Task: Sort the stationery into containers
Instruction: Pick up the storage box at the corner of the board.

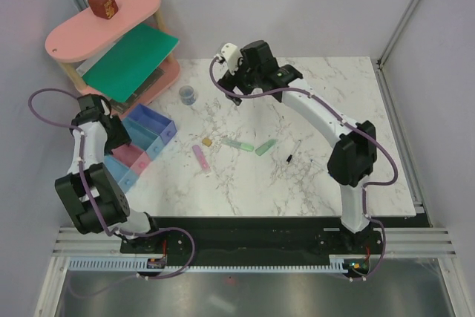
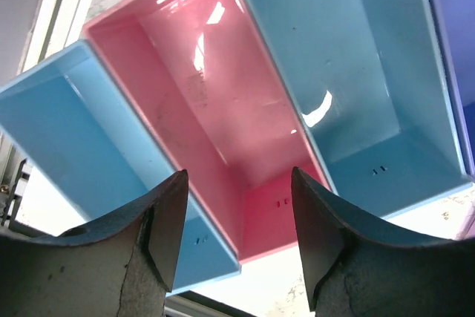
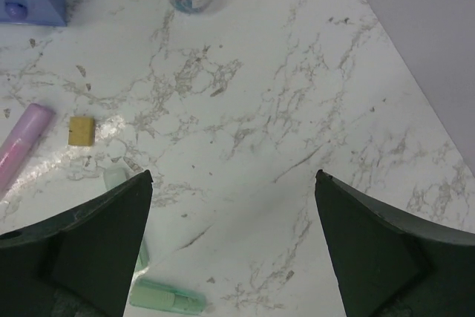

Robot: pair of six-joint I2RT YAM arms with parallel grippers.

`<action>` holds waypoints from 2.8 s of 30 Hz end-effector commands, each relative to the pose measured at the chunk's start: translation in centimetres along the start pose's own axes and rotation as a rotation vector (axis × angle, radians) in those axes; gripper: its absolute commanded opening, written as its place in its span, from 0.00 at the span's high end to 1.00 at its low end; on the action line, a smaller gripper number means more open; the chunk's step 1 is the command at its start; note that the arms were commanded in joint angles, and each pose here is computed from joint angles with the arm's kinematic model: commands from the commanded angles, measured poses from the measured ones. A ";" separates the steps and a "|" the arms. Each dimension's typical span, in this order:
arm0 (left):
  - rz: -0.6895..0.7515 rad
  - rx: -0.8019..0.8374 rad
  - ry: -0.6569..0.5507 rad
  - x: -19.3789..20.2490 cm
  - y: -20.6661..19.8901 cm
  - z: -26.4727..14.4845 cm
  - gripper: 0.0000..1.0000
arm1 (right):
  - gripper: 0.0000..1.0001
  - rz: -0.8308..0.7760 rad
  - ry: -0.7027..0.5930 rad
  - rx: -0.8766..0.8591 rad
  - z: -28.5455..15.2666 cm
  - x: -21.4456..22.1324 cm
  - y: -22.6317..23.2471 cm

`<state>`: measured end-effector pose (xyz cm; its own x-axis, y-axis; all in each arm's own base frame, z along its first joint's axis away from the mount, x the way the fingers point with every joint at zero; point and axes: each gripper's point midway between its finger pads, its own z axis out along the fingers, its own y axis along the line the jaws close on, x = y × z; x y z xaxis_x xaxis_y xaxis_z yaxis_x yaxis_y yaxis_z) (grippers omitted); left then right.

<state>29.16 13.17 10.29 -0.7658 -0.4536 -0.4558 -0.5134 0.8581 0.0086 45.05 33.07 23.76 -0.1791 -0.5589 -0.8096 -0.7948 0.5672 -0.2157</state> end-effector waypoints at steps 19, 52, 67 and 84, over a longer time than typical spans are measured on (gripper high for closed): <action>-0.061 -0.026 0.095 2.8 2.7 1.2 0.50 | 0.02 -0.087 -0.390 0.070 11.0 -11.6 8.4; 0.023 -0.101 0.147 4.6 4.5 2.3 0.68 | 0.04 -0.152 -0.402 -0.241 19.6 -6.4 27.6; 0.088 -0.095 0.222 5.4 4.7 3.8 0.81 | 0.10 -0.136 -0.377 -0.302 21.1 -4.3 29.4; 0.140 0.025 0.266 5.7 1.6 5.0 0.98 | 0.10 -0.007 -0.190 -0.304 19.0 0.1 25.4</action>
<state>25.69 14.93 6.03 -0.8439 -0.4560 -0.2826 -0.4942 0.8658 0.0787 36.88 61.69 10.59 0.0063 -0.3046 -0.9524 -0.9272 0.3551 -0.1197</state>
